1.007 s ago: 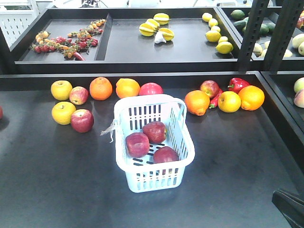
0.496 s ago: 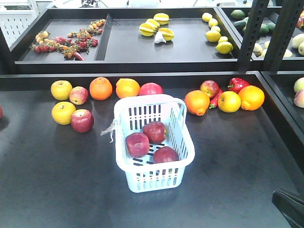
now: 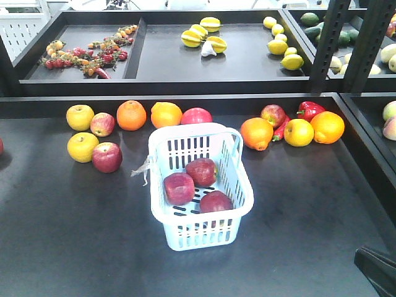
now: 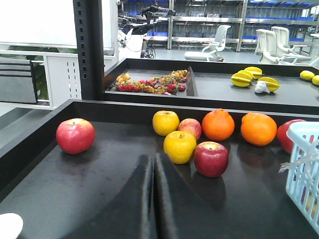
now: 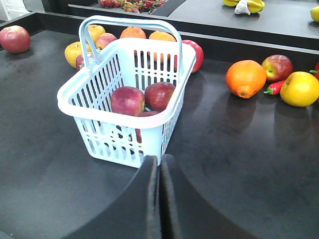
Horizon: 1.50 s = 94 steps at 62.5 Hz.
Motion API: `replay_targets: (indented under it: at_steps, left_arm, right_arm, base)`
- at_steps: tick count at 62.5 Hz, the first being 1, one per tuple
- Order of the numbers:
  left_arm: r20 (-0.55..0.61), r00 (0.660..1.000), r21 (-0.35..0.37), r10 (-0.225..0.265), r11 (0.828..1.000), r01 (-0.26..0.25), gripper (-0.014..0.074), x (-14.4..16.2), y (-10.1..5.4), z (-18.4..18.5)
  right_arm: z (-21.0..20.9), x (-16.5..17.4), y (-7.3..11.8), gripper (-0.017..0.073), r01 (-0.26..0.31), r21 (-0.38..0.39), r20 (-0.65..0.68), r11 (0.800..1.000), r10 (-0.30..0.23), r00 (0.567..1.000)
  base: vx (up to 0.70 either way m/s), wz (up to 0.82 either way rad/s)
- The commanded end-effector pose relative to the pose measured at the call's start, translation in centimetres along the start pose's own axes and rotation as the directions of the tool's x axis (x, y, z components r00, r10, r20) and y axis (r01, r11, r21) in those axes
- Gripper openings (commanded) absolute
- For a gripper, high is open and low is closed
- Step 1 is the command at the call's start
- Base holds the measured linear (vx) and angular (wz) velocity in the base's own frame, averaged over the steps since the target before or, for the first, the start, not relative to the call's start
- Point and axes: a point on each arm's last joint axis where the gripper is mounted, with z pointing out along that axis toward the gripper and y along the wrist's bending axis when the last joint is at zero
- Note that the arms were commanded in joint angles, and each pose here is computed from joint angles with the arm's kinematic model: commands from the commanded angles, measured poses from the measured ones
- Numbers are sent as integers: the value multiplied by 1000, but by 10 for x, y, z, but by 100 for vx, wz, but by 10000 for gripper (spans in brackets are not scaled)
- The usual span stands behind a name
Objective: Pick three apples into basket with both arms
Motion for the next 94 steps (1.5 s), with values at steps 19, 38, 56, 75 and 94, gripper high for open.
replay_targets:
  at_steps: [19, 38, 56, 75, 94]
  left_arm:
    - [69, 998, 17, -2, 1000, 1, -6, -1, -1, 0]
    - [68, 998, 17, -2, 1000, 1, -6, -1, -1, 0]
    - [66, 998, 16, -2, 1000, 1, -6, -1, -1, 0]
    - [66, 998, 17, -3, 1000, 2, -6, -1, -1, 0]
    - [66, 998, 17, -3, 1000, 2, -6, -1, -1, 0]
  right_arm:
    - [2, 27, -14, -4, -81, 153, 172, 985, 55, 984]
    - [-4, 60, -24, -4, -240, 288, 326, 927, 141, 935]
    - [-6, 61, -24, -4, -166, 317, 305, 934, 66, 950]
    - [-7, 58, -24, -4, -126, 333, 321, 934, 13, 947]
    - [-9, 51, -24, -4, -101, 340, 385, 935, -40, 922]
  base:
    - [0, 0]
    - [0, 0]
    - [0, 0]
    - [0, 0]
    - [0, 0]
